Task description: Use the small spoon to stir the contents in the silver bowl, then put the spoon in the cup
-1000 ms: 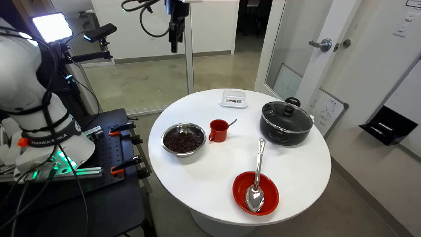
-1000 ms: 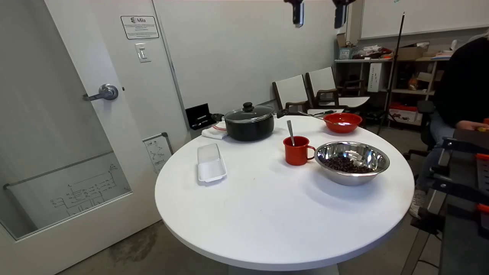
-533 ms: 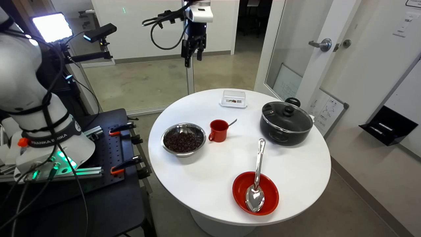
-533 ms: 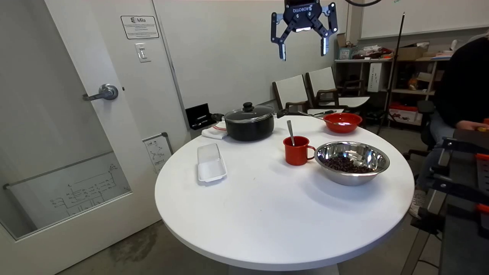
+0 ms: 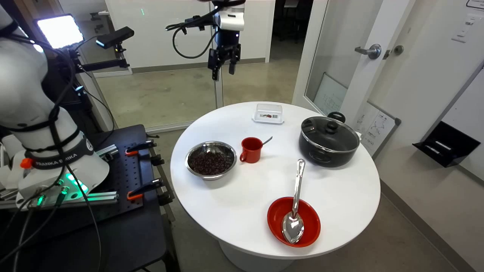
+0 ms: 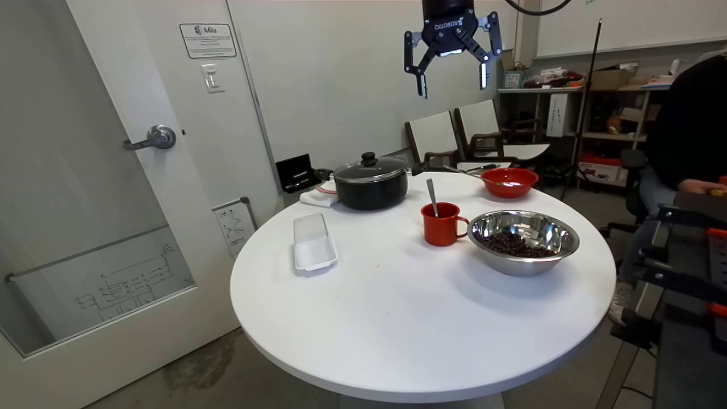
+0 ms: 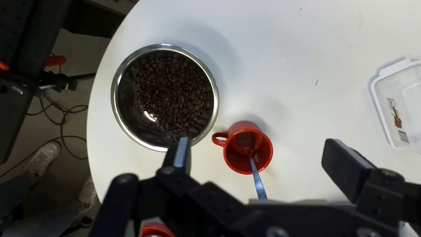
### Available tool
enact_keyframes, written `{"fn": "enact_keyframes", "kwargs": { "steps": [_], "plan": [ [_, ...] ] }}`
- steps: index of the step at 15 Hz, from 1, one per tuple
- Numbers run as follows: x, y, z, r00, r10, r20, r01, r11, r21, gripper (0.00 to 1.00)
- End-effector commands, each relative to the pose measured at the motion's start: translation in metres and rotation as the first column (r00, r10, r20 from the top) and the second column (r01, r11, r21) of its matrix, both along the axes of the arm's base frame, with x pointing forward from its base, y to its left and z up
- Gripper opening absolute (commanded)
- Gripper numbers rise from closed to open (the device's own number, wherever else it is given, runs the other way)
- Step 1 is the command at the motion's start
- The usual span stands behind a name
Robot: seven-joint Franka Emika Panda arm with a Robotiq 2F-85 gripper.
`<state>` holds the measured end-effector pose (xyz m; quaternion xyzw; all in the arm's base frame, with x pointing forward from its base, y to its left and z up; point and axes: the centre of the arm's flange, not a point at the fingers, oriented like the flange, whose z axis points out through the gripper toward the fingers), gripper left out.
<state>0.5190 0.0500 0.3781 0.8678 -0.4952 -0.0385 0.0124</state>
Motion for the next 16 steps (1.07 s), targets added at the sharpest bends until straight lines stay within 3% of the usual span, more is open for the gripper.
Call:
{"fn": "enact_keyframes", "kwargs": {
  "steps": [1, 3, 5, 9, 12, 16],
  "plan": [
    [0.004, 0.002, -0.001, 1.0, -0.013, -0.023, 0.013, 1.0, -0.001, 1.0],
    [0.02, 0.007, -0.004, 0.99, -0.133, -0.042, 0.133, 0.991, -0.01, 1.0],
    [0.041, 0.005, -0.014, 0.969, -0.247, -0.011, 0.245, 0.967, -0.063, 1.0],
    [0.073, -0.007, -0.038, 0.894, -0.448, -0.003, 0.445, 0.888, -0.111, 1.0],
    [0.089, -0.027, -0.063, 0.808, -0.589, -0.017, 0.581, 0.801, -0.147, 1.0],
    [0.106, -0.055, -0.095, 0.672, -0.73, -0.12, 0.714, 0.683, -0.154, 1.0]
  ]
}}
